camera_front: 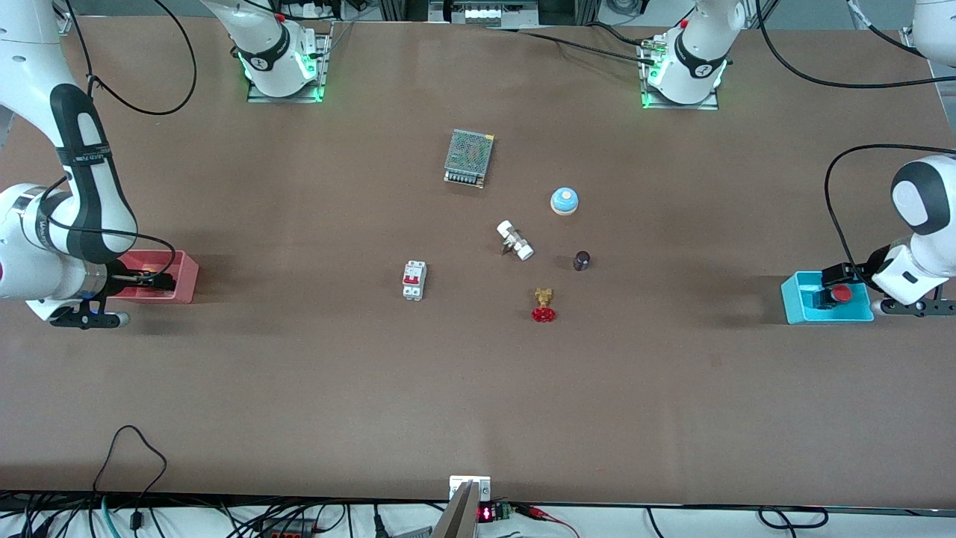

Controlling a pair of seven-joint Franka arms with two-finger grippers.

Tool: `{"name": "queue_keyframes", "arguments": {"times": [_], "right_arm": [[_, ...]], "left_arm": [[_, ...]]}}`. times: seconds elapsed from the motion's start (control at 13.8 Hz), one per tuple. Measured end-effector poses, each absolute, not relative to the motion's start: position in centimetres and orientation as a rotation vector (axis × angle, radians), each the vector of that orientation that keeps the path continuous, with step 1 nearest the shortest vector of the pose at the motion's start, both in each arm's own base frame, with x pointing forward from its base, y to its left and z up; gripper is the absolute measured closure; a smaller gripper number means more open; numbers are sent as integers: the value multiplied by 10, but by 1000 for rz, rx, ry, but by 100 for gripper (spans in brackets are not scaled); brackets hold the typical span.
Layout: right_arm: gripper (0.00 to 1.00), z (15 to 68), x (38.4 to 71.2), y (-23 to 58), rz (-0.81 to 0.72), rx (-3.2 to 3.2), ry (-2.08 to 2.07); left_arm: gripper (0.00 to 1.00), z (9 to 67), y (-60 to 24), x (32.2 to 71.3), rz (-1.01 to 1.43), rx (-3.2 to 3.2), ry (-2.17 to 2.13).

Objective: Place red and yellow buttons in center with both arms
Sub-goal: 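Grasp the yellow button with the right gripper while the left gripper reaches the red button, then lift the yellow button with the right gripper while the left gripper lifts the red button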

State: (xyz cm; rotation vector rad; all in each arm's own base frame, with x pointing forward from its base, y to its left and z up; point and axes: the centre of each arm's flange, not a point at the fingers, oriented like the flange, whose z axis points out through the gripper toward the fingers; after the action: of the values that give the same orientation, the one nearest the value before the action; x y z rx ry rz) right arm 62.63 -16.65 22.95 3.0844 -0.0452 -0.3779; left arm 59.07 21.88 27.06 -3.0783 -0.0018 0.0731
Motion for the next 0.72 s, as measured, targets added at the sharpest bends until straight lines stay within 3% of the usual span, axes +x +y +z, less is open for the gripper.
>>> {"name": "queue_keyframes", "arguments": {"times": [0.07,0.22,0.36,0.58,0.72], "right_arm": [[22,229,626,-166,-379,3085,-46],[35,229,626,-166,-380,3085,-45],[40,229,626,-166,-381,3086,-35],[47,229,626,-166,-381,3087,-22],[51,229,626,-166,-381,3088,-12]], "left_arm": [[0,263,222,590,76,-3079,-8],[0,251,232,588,63,-3077,-30],[1,240,237,587,57,-3076,-39],[10,225,237,585,80,-3081,-37],[22,221,235,585,86,-3083,-34]]}}
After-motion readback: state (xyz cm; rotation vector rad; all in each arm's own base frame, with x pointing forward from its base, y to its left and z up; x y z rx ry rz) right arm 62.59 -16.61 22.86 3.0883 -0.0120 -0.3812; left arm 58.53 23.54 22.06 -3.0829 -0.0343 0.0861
